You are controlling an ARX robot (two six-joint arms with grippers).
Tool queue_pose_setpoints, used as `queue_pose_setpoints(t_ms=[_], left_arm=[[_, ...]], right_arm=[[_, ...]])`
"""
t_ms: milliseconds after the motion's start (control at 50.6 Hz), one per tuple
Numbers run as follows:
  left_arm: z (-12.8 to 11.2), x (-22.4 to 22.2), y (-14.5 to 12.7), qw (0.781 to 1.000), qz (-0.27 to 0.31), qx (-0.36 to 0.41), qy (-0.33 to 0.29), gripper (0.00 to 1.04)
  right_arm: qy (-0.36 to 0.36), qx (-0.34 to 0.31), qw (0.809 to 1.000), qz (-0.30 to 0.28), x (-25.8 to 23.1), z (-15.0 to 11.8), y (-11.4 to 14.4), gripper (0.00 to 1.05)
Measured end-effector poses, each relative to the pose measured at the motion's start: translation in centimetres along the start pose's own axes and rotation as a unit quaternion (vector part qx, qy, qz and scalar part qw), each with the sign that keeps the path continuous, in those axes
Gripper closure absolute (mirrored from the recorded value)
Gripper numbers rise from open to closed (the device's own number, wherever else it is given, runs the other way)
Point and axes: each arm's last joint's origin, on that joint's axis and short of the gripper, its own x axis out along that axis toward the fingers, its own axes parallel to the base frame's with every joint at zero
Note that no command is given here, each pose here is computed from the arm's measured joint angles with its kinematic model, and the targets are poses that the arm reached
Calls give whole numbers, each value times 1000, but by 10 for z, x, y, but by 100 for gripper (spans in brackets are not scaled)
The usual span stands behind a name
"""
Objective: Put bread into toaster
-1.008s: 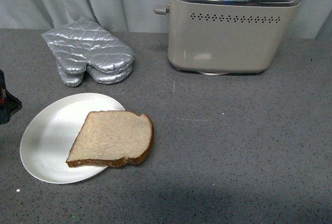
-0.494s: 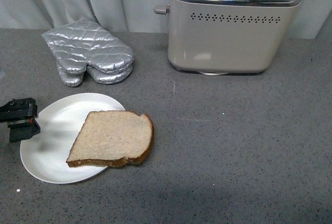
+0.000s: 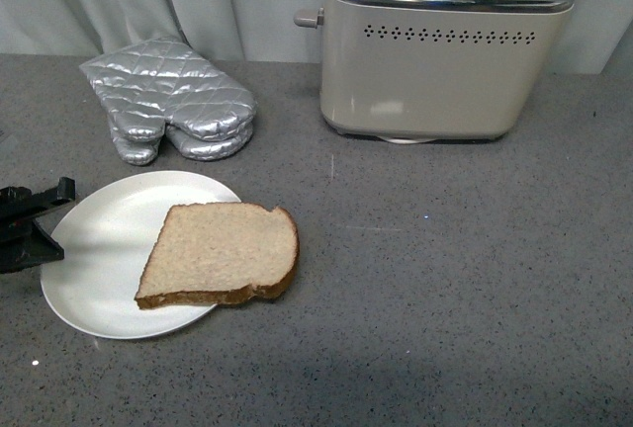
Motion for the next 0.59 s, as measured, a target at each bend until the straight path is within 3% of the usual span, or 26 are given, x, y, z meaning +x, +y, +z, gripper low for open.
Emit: queue_pose_setpoints(t_ms=[336, 593], left_arm=[[6, -23, -34, 996, -62, -37, -56, 102], [1, 8, -135, 991, -135, -13, -18, 102]], right_arm=[[0, 0, 1000, 0, 0, 0, 0, 10], [0, 0, 1000, 0, 0, 0, 0, 10]])
